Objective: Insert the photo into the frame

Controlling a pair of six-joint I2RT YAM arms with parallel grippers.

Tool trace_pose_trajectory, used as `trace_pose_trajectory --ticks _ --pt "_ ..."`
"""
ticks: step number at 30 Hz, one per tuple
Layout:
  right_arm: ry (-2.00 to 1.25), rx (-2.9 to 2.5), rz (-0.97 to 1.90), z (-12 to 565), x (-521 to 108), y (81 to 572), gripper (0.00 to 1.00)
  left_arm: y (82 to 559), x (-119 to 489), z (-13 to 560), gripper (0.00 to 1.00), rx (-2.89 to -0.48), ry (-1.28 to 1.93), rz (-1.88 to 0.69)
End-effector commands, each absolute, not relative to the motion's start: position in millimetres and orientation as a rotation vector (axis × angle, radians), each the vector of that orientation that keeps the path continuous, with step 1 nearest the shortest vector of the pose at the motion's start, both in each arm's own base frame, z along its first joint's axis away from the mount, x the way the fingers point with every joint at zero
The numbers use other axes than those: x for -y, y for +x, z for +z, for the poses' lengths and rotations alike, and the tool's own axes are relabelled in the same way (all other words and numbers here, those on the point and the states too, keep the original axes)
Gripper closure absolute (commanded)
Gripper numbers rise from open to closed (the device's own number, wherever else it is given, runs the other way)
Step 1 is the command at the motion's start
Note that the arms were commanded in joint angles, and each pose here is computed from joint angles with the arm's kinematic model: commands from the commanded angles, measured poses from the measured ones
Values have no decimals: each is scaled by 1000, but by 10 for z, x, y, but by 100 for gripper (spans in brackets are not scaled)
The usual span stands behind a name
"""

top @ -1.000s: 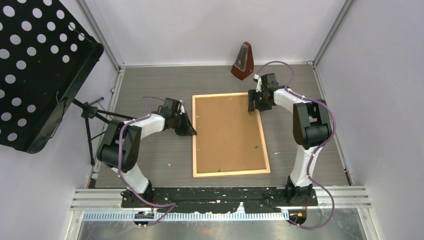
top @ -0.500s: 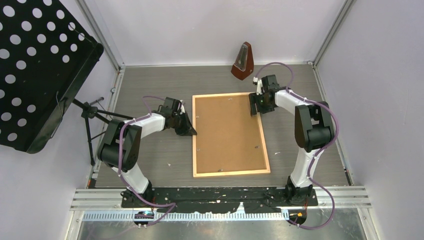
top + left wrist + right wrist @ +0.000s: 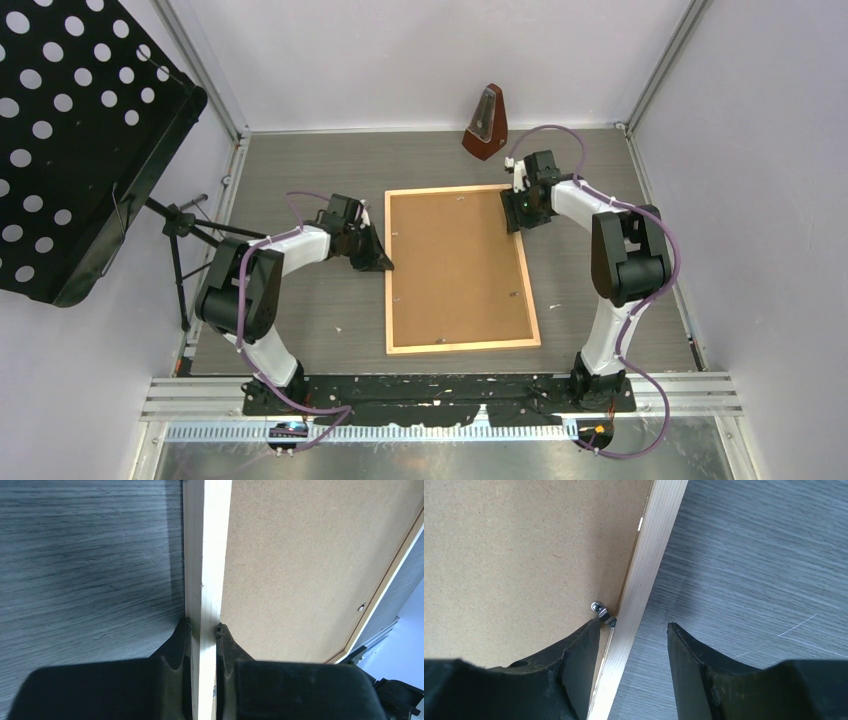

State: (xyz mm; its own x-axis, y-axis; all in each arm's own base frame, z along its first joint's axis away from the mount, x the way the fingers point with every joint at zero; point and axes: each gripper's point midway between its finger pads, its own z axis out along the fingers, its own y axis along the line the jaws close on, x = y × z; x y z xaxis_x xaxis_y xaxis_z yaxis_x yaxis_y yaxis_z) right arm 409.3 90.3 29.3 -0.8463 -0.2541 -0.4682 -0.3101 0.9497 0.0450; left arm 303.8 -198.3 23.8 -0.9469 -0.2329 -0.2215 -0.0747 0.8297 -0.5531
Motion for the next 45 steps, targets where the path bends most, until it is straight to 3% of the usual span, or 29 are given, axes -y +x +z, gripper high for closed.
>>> trace_pose_trajectory --ticks 1,24,45 --pt "-450 -2585 113 487 -867 4104 44 2676 1800 -219 100 -2917 -292 -677" --pt "-359 -2486 217 547 -1040 4317 57 2661 1835 -247 100 -2931 -287 -710" --pt "-337 -2446 232 731 -1062 4393 50 2665 1853 -251 100 -2937 -285 -727"
